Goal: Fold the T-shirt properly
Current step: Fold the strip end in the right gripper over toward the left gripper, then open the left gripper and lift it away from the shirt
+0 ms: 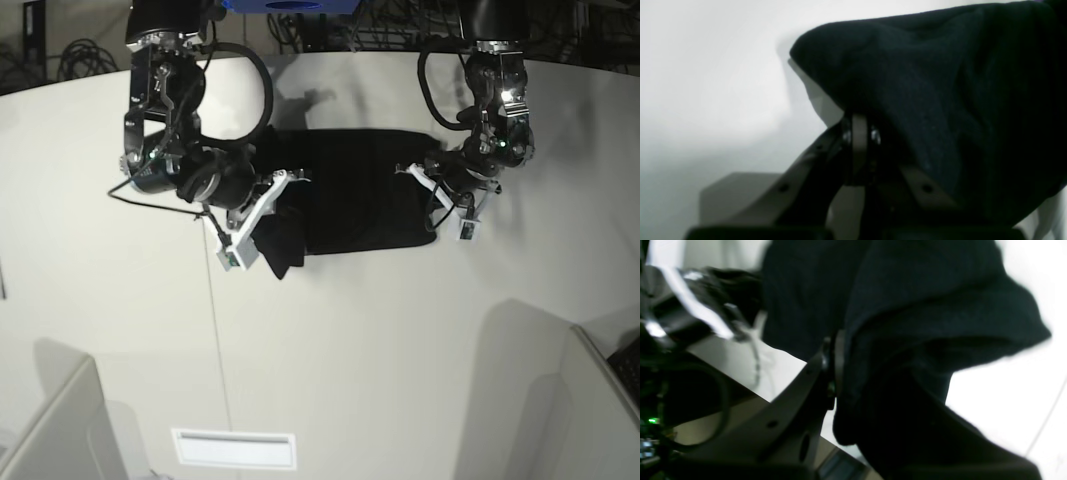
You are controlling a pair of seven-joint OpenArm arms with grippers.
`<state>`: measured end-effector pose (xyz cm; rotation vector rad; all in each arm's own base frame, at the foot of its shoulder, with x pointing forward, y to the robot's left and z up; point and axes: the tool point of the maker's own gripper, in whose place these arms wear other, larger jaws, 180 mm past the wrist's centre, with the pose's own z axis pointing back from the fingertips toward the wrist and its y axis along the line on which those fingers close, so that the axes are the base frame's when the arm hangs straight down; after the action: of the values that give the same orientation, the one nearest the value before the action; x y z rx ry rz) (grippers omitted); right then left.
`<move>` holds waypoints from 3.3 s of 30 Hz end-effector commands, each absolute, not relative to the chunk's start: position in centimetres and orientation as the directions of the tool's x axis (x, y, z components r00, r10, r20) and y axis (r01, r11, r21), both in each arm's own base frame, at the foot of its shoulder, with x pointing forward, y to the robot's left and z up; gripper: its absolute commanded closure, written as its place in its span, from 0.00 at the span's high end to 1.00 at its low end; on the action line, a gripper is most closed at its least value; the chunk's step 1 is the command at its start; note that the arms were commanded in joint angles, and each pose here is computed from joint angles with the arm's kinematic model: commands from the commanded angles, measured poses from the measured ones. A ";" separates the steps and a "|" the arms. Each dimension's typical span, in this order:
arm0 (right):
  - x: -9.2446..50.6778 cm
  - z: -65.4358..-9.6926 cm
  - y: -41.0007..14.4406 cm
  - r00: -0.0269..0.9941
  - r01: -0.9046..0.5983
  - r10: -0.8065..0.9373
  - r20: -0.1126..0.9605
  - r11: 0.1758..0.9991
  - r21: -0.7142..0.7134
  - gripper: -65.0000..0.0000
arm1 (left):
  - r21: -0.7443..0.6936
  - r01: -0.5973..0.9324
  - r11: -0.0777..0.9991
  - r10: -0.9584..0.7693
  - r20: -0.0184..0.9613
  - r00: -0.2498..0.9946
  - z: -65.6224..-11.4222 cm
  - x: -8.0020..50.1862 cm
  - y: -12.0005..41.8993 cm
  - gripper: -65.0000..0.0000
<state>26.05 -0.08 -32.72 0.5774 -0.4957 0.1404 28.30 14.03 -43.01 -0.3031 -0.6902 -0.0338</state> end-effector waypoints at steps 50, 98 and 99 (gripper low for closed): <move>26.9 -32.8 9.6 0.926 -0.157 -0.196 0.323 0.578 0.801 0.00 | -0.219 0.136 0.966 0.035 0.635 0.771 -42.4 27.2 15.3 0.00; 27.4 -35.7 12.1 0.920 -0.163 -0.192 0.340 0.603 0.781 0.39 | 0.156 -0.004 0.988 -0.075 0.499 0.863 -37.1 14.9 34.7 0.00; 27.4 -35.6 12.1 0.919 -0.165 -0.193 0.343 0.602 0.781 0.43 | 0.172 -0.003 0.985 -0.084 0.498 0.863 -36.8 14.7 35.4 0.00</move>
<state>26.41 11.50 -37.42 0.8933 -0.3723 -0.0258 13.70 35.24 -37.81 0.1624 -0.4845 -0.0181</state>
